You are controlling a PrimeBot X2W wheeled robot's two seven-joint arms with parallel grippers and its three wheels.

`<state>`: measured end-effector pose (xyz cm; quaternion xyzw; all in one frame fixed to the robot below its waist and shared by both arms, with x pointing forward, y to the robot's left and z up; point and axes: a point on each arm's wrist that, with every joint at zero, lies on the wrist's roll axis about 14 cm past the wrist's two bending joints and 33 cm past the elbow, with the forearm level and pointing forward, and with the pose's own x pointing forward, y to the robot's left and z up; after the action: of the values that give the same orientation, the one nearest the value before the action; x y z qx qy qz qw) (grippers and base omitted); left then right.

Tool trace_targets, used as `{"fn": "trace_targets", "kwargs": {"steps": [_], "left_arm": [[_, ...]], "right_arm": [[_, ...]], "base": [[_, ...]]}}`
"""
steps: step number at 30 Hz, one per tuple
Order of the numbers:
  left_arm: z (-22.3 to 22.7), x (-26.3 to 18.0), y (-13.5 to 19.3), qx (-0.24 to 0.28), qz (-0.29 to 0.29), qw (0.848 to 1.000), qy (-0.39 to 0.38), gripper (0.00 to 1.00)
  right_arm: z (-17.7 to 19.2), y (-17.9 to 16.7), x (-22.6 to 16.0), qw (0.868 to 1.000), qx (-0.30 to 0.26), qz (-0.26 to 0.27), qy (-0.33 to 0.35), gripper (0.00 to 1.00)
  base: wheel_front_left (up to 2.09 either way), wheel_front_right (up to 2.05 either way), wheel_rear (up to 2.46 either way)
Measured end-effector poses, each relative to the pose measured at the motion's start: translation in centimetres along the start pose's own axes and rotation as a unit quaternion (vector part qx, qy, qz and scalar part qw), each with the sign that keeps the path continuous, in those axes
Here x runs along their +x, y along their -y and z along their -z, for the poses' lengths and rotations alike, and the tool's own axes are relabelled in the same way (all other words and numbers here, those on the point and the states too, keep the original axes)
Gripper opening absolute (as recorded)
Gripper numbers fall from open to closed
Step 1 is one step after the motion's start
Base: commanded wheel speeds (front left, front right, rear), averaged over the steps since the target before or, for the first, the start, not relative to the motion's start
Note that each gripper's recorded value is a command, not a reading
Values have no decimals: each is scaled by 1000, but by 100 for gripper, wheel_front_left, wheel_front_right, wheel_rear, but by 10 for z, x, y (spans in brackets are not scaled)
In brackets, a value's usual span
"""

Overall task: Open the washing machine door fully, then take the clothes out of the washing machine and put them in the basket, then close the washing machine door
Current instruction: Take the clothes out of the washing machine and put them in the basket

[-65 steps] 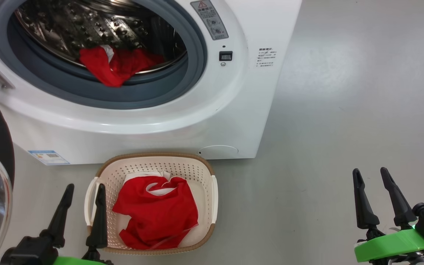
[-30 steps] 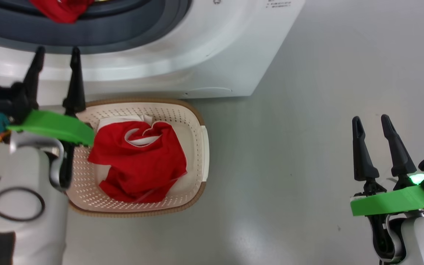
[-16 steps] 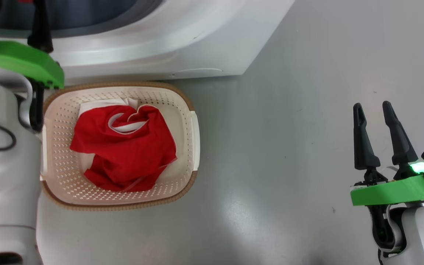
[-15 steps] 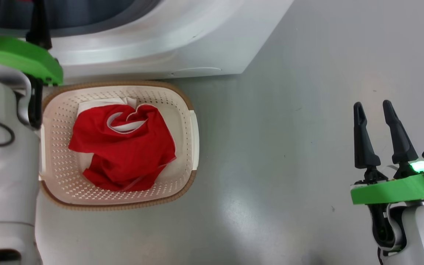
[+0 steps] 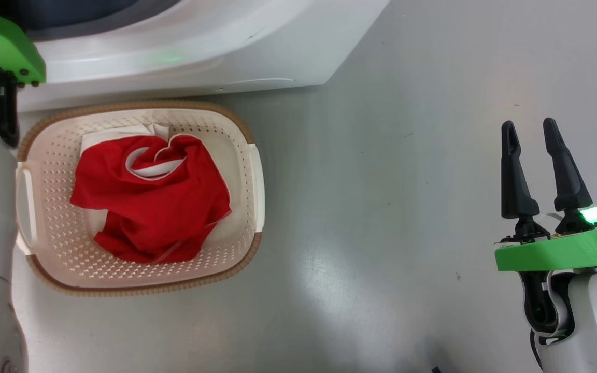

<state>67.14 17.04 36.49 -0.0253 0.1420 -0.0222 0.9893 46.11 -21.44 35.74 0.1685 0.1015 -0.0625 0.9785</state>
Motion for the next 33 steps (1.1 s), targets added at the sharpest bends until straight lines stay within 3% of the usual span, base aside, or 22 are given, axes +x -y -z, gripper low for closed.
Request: {"fn": "trace_targets", "kwargs": {"steps": [4,5,8,9,18,33], "left_arm": [[10,2,-1,1,-1,1000,-14,100],[12,2,-1,1,-2,1000,-18,73],[10,3,0,2,0,1000,-16,8],[8,4,0,2,0,1000,-14,0],[-28,0,-1,-9,0,999,45,0],[-52,-61,-4,-54,-4,989,136,0]], "right_arm": [[-1,2,1,1000,0,3,1,100],[-1,3,0,1000,1,4,1,100],[-1,3,0,1000,1,4,2,100],[-1,3,0,1000,1,4,2,100],[-3,-5,2,1000,4,-6,5,100],[-12,-26,1,999,-5,-35,15,100]], "base": [[0,0,0],[0,0,0],[0,0,0],[0,0,0],[0,0,0],[0,0,0]]}}
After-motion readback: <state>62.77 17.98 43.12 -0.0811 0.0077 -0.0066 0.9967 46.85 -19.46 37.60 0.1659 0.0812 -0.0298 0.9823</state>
